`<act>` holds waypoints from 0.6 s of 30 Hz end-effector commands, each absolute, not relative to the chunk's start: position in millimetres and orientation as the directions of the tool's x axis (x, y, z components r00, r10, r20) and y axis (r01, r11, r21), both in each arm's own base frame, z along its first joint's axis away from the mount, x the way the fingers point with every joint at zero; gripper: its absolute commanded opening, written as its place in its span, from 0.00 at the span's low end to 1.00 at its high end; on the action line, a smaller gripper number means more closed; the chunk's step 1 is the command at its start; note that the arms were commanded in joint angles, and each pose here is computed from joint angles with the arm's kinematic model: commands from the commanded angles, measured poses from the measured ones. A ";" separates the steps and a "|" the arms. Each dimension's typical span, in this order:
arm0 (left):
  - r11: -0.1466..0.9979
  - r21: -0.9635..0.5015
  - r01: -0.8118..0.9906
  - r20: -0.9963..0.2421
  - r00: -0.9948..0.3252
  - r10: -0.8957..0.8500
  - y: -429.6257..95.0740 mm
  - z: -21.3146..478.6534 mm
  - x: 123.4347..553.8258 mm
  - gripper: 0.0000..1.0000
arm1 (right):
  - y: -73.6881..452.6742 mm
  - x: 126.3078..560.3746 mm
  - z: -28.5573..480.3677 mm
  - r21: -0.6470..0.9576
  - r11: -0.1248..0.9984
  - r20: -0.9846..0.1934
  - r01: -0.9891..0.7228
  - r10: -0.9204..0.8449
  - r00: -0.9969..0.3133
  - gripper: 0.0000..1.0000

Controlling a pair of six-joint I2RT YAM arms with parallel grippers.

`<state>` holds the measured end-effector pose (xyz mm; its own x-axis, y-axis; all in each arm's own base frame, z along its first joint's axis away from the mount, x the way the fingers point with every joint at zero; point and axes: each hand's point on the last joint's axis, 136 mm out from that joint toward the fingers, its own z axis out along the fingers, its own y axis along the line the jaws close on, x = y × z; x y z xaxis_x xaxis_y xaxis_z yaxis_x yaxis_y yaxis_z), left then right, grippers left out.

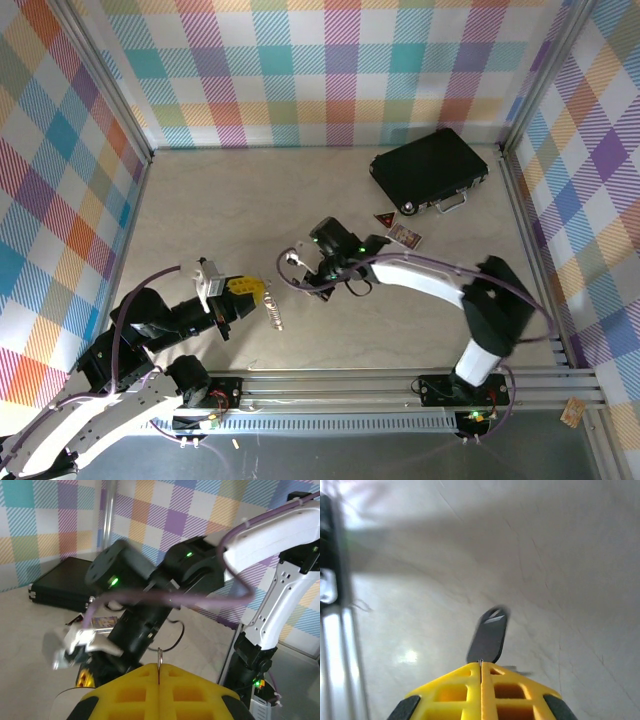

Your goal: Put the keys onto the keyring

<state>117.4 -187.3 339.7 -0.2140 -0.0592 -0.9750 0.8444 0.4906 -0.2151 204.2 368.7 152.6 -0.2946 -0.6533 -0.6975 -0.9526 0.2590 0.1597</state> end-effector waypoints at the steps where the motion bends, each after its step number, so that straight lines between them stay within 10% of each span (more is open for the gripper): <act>1: 0.440 -0.194 0.877 -0.981 -0.172 -0.089 -193.4 354.4 112.4 0.00 | 373.9 181.9 198.0 0.152 0.128 -0.817 -0.980 -0.541 -0.198 0.00; 18: 0.178 -0.153 0.972 -0.985 -0.136 -0.106 -234.0 376.3 91.1 0.00 | 310.6 101.6 346.4 0.033 -0.034 -0.991 -0.999 -0.131 -0.029 0.00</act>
<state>97.9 -227.3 361.8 -0.1826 -0.0703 -0.9807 0.9486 0.2496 -0.1946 116.9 312.9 335.3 -0.0268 -0.1793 -0.9834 -0.9992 0.0353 0.0208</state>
